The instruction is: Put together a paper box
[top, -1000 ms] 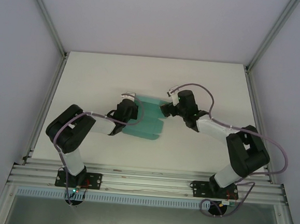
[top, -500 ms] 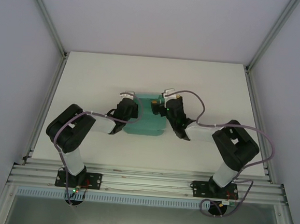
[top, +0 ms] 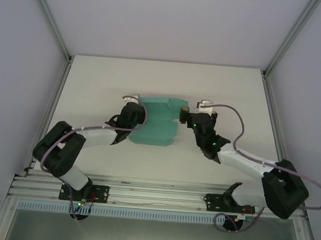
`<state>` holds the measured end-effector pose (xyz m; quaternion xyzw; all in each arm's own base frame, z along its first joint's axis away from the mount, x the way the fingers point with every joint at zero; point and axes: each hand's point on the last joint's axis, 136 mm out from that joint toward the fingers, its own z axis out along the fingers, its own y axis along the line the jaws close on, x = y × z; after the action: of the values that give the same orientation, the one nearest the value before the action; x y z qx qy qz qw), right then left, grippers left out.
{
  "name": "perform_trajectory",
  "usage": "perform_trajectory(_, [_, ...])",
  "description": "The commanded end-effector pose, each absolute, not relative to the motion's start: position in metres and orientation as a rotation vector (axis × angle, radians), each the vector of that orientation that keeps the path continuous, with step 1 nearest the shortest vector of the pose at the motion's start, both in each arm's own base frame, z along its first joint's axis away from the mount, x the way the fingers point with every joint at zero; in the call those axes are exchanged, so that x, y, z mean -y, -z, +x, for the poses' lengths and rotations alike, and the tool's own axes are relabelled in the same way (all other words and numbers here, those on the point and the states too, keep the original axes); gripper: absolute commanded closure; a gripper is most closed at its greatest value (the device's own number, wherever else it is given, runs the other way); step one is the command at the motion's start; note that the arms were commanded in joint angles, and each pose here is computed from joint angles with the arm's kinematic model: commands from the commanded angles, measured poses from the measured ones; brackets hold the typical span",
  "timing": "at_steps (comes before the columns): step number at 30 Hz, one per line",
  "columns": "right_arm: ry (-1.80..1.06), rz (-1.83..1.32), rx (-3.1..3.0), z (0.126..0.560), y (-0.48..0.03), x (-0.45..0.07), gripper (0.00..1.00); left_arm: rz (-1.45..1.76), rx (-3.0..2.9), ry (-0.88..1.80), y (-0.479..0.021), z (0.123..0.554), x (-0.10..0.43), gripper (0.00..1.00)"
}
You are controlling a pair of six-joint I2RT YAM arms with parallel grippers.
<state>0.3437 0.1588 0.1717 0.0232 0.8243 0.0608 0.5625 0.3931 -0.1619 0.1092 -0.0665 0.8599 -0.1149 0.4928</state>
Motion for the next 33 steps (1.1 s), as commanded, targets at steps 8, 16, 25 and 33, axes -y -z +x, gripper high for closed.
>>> perform_trajectory(8, [-0.196, 0.106, -2.052, 0.332, -0.134, -0.152, 0.00, -0.205, -2.134, 0.275, -0.118, 0.377, 0.154, 1.00])
perform_trajectory(16, [-0.220, 0.026, -2.009, 0.359, -0.150, -0.178, 0.00, -0.215, -2.144, 0.314, -0.119, 0.376, 0.159, 1.00])
perform_trajectory(25, [-0.201, -0.018, -2.043, 0.360, -0.140, -0.182, 0.00, -0.231, -2.154, 0.296, -0.116, 0.376, 0.156, 1.00])
perform_trajectory(33, [-0.125, 0.009, -2.150, 0.337, -0.107, -0.155, 0.00, -0.236, -2.154, 0.283, -0.118, 0.378, 0.155, 1.00])
